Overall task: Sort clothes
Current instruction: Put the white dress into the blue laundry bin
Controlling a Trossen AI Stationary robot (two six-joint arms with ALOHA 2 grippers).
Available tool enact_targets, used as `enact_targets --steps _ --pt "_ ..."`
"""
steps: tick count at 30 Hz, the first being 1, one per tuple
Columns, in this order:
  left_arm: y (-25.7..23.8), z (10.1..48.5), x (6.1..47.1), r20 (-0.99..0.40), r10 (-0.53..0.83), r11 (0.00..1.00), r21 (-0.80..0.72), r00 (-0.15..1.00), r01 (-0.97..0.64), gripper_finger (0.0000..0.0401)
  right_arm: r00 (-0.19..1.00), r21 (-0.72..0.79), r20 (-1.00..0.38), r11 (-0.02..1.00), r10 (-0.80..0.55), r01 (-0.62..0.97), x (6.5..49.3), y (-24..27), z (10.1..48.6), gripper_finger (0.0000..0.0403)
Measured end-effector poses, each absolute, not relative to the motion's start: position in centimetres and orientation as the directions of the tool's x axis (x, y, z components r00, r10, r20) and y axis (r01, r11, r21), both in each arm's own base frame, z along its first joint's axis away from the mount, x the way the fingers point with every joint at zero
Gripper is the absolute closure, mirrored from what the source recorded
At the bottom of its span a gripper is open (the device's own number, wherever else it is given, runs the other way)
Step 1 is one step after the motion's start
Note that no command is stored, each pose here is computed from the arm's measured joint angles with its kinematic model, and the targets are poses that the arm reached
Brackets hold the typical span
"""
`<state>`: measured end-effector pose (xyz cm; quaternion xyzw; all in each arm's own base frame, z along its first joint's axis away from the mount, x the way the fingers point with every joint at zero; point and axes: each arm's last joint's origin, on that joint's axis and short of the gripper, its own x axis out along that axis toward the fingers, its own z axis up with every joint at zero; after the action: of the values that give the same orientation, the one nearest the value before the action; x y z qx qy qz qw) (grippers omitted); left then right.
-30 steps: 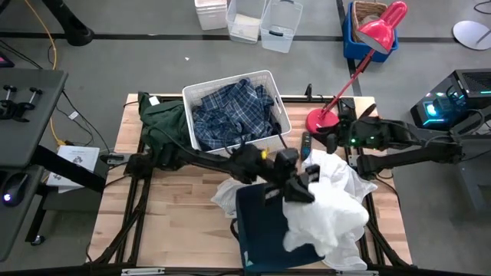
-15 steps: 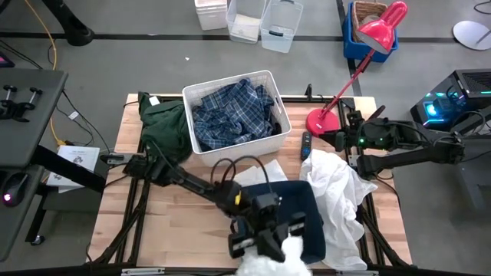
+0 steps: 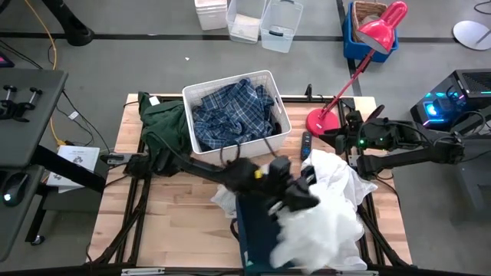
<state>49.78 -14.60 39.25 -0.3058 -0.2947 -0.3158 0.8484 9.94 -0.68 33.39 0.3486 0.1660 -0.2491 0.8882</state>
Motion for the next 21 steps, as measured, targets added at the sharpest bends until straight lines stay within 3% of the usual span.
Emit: enact_targets --steps 6,16,21 --pt "-13.1 37.2 51.8 0.507 -0.358 0.687 -0.426 0.784 0.588 0.0401 0.839 0.518 -0.448 0.674 -0.311 0.526 9.0 -0.7 33.6 0.0182" --pt "-18.0 38.3 49.5 0.609 -0.372 0.656 -0.362 0.7 0.663 0.0401 0.829 0.497 -0.437 0.674 -0.35 0.546 5.2 -0.9 33.2 0.0182" --pt "-20.2 37.8 49.1 0.558 -0.333 0.676 -0.421 0.76 0.605 0.0401 0.816 0.508 -0.414 0.642 -0.403 0.574 3.9 -1.1 33.1 0.0182"
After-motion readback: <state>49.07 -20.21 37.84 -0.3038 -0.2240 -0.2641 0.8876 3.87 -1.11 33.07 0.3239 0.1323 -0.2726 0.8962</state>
